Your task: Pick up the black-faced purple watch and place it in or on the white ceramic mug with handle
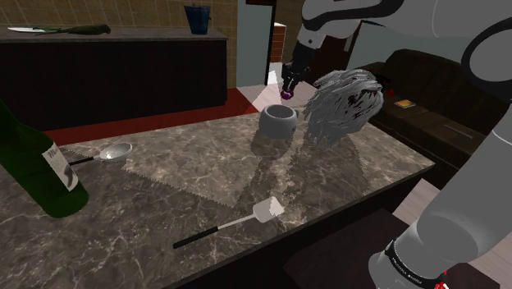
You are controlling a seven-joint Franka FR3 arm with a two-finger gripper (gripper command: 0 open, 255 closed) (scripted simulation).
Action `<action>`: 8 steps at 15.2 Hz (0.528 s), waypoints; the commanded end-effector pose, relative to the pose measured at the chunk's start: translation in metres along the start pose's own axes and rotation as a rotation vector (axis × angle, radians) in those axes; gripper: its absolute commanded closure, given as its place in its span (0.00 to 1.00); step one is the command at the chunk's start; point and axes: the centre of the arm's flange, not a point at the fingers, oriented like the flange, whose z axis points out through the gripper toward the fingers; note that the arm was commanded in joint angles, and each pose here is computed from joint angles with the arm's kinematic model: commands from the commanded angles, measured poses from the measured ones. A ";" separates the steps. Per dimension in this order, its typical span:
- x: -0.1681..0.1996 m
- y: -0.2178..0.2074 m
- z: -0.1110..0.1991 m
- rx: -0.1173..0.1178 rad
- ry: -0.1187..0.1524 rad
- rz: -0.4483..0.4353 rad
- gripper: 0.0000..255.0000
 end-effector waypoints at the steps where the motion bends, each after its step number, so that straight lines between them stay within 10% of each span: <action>1: -0.003 0.002 0.011 0.000 0.000 0.000 1.00; 8: -0.009 0.009 0.047 0.000 0.000 0.000 1.00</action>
